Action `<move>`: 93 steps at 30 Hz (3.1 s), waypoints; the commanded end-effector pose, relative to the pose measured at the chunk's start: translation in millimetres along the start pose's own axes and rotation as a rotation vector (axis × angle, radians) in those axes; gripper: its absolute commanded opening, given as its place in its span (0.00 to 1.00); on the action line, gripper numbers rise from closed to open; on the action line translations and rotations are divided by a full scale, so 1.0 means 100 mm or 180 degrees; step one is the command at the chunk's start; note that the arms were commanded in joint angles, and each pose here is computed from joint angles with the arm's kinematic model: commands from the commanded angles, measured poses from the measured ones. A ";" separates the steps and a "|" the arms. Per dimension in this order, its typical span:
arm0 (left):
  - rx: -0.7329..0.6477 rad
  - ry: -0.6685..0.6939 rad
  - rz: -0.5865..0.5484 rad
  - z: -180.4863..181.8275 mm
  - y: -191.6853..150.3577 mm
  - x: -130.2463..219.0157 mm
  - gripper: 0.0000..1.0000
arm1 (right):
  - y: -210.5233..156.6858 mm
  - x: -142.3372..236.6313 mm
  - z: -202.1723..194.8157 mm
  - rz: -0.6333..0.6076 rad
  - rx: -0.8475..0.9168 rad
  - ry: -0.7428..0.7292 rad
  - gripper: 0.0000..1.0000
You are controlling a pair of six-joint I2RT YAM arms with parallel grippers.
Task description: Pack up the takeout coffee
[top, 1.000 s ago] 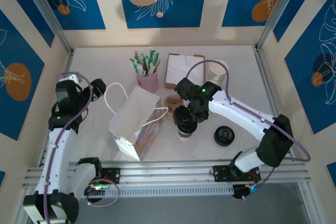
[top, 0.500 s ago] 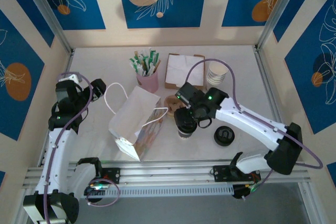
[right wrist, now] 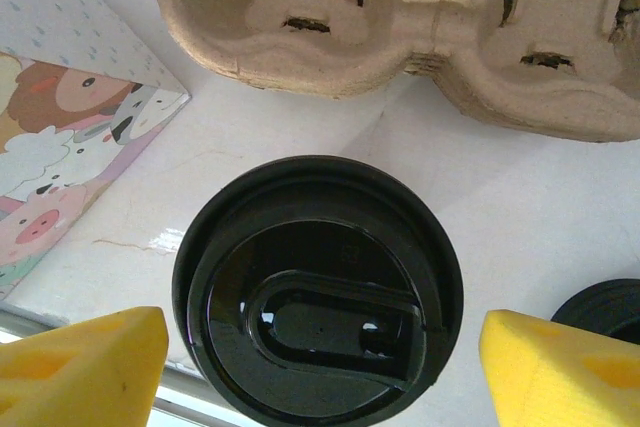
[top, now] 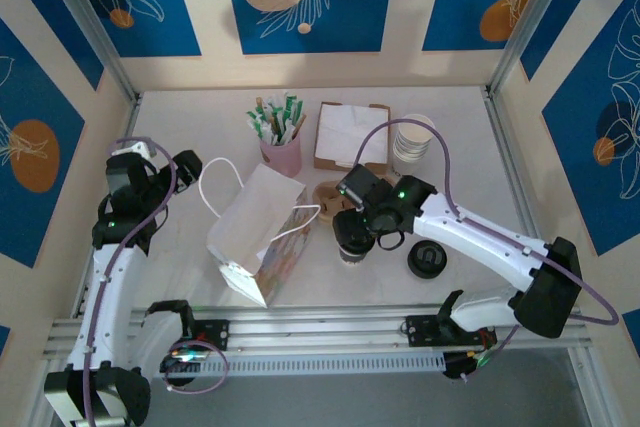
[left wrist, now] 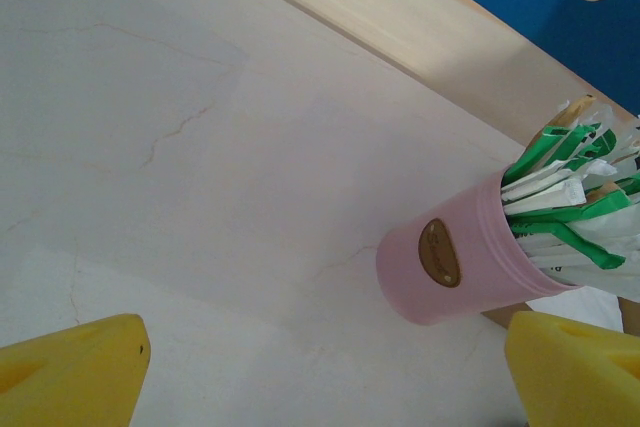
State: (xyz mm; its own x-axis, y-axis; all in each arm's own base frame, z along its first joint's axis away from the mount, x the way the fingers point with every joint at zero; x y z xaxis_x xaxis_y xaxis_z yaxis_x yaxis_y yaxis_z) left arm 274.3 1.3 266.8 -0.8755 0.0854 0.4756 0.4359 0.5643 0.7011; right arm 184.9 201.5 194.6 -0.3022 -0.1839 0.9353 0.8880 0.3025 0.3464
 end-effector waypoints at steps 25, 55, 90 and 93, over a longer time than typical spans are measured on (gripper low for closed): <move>0.0022 -0.0043 -0.0001 0.00 0.00 0.01 0.92 | -0.12 -0.25 0.03 0.0314 0.0053 -0.0309 0.75; 0.0033 -0.0032 0.0022 0.01 -0.01 -0.01 0.92 | -0.44 -0.55 -0.17 0.1001 -0.0016 -0.1046 0.68; 0.0037 -0.0029 0.0023 0.01 -0.01 -0.01 0.92 | -0.34 -0.26 -0.39 0.0660 -0.0392 -0.0834 0.64; 0.0035 -0.0029 0.0015 0.01 -0.01 -0.01 0.92 | -0.34 -0.19 -0.48 0.0614 -0.0461 -0.0853 0.65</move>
State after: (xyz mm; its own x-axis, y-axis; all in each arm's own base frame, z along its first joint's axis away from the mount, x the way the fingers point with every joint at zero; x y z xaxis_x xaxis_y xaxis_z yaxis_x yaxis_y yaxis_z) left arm 275.5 0.4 265.0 -0.8716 0.0929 0.4813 0.4443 0.5643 0.6958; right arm 190.3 180.1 169.6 -0.2458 -0.0019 0.9693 0.9552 0.1697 0.2425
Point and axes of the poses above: each hand's point on the last joint's axis, 136 mm out from that joint toward the fingers, its own x axis back along the fingers, its own z axis along the line the jaws close on, y = z × x, the point moved 4 cm from there along x, back along the fingers, and after that the axes turned 4 degrees about x, right-handed, at the moved point
